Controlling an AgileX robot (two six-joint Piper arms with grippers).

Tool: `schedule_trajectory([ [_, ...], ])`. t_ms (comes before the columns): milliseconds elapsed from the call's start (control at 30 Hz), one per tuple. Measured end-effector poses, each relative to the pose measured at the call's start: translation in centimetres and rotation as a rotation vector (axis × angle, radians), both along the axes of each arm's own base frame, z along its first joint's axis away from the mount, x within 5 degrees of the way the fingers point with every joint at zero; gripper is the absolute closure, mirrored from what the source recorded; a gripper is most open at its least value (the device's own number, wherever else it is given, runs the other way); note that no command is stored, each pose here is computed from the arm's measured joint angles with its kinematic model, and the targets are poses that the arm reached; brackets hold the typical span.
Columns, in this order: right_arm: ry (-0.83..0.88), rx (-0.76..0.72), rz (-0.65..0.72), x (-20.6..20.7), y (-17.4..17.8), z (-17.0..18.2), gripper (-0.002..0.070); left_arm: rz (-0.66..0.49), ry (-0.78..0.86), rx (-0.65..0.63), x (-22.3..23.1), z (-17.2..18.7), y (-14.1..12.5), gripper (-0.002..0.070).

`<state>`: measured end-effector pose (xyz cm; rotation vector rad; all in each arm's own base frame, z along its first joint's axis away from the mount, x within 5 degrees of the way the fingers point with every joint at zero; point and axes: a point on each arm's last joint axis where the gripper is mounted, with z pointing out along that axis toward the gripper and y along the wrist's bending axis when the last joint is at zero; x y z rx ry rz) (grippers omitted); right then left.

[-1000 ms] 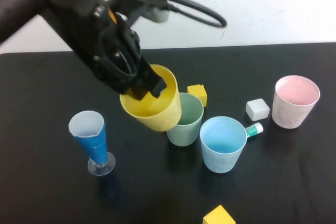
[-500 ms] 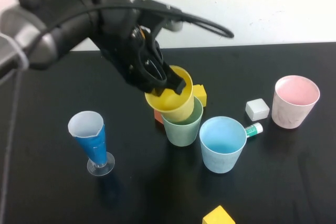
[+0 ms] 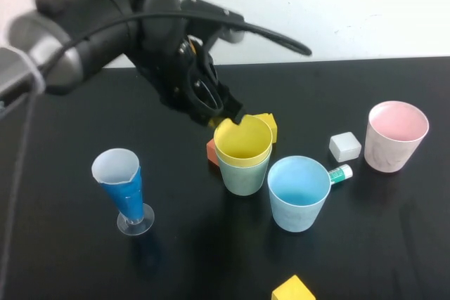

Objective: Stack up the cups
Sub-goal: Place the yellow cup on the green cup, then pick up the pink cup

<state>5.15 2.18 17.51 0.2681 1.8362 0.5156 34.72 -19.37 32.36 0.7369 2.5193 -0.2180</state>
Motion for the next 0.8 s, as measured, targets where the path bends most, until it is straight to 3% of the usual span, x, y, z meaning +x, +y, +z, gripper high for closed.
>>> schedule_trajectory([
  [67, 0.002, 0.037, 0.007, 0.0, 0.1, 0.1, 0.0666, 0.001, -0.041, 0.001, -0.6, 1.4, 0.5, 0.0475],
  [200, -0.021, 0.013, 0.069, -0.4, 0.6, 2.2, 0.0666, 0.004, -0.167, 0.004, -2.6, 5.5, 2.1, 0.0624],
  [433, -0.032, -0.233, 0.199, 1.4, 1.0, 9.6, 0.0666, 0.017, -0.302, -0.053, -7.5, 10.6, 4.9, 0.0671],
  [667, 0.08, -0.476, 0.502, 6.9, 1.7, 16.1, 0.0666, -0.002, -0.232, -0.125, -13.9, 6.5, 7.5, 0.0673],
  [800, 0.188, -0.531, 0.626, 10.8, 1.6, 17.9, 0.0666, 0.021, -0.21, -0.143, -18.0, 4.2, 9.7, 0.0673],
])
